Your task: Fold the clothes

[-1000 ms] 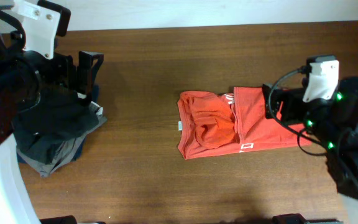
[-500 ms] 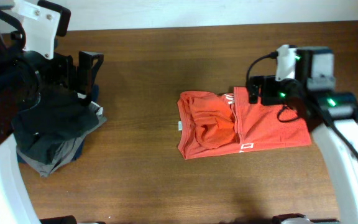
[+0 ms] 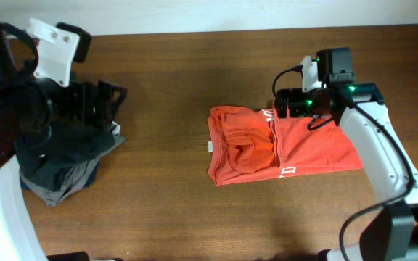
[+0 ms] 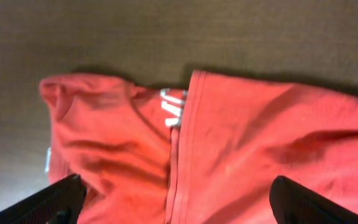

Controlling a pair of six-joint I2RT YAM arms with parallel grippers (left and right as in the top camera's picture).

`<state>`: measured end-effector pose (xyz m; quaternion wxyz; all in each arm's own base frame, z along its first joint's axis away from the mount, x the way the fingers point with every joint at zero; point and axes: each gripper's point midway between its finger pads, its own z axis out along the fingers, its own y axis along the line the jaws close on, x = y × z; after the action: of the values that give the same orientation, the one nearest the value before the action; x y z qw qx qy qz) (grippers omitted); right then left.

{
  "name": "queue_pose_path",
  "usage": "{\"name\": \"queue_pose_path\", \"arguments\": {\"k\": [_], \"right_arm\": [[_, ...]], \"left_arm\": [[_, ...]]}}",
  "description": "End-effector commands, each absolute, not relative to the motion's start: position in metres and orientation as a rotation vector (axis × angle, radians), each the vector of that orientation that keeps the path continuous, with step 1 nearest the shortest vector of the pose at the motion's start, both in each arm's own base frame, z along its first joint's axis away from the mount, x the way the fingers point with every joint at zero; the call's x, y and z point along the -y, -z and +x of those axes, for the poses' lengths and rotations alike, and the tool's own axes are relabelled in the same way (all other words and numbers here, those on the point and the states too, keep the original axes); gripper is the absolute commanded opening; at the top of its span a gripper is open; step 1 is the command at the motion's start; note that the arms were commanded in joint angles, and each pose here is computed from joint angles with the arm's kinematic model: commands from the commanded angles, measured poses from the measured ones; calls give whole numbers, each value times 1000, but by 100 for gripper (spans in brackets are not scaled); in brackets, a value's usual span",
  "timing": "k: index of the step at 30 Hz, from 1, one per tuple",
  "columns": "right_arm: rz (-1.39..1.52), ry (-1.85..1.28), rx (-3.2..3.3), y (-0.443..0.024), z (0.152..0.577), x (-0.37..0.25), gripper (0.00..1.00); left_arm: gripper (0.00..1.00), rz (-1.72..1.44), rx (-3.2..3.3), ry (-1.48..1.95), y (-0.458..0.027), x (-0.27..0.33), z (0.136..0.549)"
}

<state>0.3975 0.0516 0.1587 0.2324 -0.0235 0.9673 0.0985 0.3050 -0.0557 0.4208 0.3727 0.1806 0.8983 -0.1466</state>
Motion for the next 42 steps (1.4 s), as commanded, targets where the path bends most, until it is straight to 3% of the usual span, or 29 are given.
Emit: {"name": "queue_pose_path", "arguments": {"k": [1,10,14,20,34,42], "right_arm": [[-77,-291,-2544,-209,395,-51,99],[70,-254,-2321,-300,357,-15,99],[259,-264,-2290,-313,337,9,99],[332,-266,-2332,-305,326,18,99],[347,-266,-2378,-295,323,18,99],[347,-266,-2380,-295,322,18,99]], "left_arm": [[99,495,-2373,485,-399,65,301],[98,411,-2720,811,-255,114,309],[98,405,-2754,876,-179,155,318],[98,359,-2816,933,-105,203,324],[98,137,-2972,1050,-5,255,336],[94,164,-2951,1125,6,290,330]]}}
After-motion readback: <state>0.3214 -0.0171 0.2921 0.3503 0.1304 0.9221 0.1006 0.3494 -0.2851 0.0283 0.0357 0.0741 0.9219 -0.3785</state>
